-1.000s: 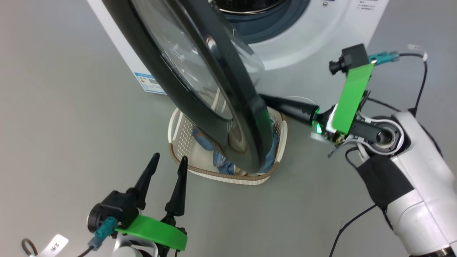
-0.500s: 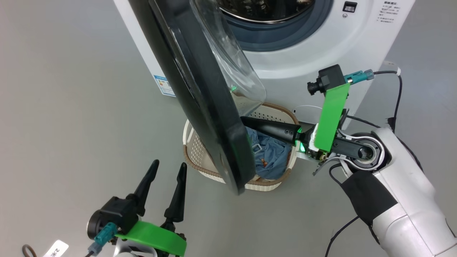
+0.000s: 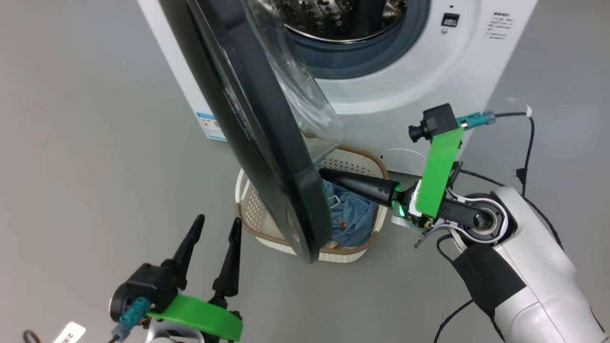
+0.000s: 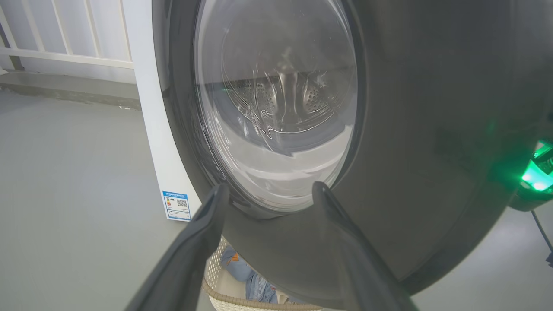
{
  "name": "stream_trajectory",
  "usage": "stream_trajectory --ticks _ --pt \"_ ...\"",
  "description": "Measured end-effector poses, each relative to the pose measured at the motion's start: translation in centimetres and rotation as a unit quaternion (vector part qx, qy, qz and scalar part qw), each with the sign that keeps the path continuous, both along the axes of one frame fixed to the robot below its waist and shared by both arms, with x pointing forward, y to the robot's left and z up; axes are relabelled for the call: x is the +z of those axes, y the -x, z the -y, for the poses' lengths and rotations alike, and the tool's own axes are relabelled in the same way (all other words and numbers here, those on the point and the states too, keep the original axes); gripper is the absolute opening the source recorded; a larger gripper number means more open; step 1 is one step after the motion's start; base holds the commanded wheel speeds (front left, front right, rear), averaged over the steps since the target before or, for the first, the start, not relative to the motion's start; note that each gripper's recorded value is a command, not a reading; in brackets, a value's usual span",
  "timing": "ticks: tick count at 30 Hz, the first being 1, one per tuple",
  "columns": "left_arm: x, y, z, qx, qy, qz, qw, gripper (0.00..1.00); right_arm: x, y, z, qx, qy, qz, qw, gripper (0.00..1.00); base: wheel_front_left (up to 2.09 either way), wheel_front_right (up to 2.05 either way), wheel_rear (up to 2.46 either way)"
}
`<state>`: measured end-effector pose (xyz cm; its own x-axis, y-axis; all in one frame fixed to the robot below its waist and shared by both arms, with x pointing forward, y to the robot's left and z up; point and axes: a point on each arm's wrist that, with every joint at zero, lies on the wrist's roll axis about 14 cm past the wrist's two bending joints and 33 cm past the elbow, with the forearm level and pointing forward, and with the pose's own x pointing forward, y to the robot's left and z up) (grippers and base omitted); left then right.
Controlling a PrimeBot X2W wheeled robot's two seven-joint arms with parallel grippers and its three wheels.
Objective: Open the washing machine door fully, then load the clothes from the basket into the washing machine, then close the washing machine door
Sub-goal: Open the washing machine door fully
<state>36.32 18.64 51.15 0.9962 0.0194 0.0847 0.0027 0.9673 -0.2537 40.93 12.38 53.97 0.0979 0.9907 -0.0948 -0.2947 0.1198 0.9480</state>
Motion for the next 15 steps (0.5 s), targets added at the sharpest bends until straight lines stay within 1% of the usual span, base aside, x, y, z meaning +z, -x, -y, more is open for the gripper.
stream_trajectory --ticks 1,3,4,5,8,9,10,11,12,15 --pt "0.0 0.0 0.1 -0.001 0.000 0.000 1.000 1.00 -0.1 -0.1 0.3 -0.007 0.001 0.000 1.000 0.15 0.00 0.00 0.00" --pt "-0.1 0.0 0.2 -0.003 0.001 -0.001 1.000 1.00 -0.2 -0.3 0.9 -0.020 0.004 0.003 1.000 0.20 0.00 0.00 0.00" --pt "-0.3 0.1 0.3 -0.006 0.001 -0.003 1.000 1.00 -0.1 -0.4 1.3 -0.027 0.005 0.006 1.000 0.26 0.00 0.00 0.00" --pt "-0.4 0.1 0.4 -0.008 0.000 -0.005 1.000 1.00 -0.2 -0.5 1.7 -0.033 0.007 0.008 0.999 0.35 0.00 0.00 0.00" --pt "-0.3 0.0 0.5 -0.012 -0.002 -0.002 1.000 1.00 -0.5 -0.8 3.0 -0.059 0.015 0.013 0.998 0.48 0.00 0.00 0.00" --pt "-0.2 -0.1 0.6 -0.014 -0.001 0.000 1.000 1.00 -0.6 -0.9 3.5 -0.068 0.017 0.014 0.997 0.66 0.00 0.00 0.00" --pt "-0.2 -0.2 0.7 -0.017 -0.001 0.001 1.000 1.00 -0.7 -1.0 3.9 -0.076 0.019 0.014 0.997 0.80 0.00 0.00 0.00" --pt "-0.2 -0.2 0.8 -0.018 0.000 0.001 1.000 1.00 -0.8 -1.0 4.3 -0.085 0.019 0.014 0.996 0.91 0.00 0.00 0.00" --pt "-0.2 -0.2 0.8 -0.019 0.000 0.001 1.000 1.00 -0.9 -1.0 4.8 -0.092 0.021 0.013 0.995 1.00 0.00 0.00 0.00" --pt "-0.5 -0.1 1.1 -0.022 0.002 -0.002 1.000 1.00 -1.4 -1.0 6.3 -0.116 0.028 0.013 0.993 1.00 0.00 0.00 0.00"
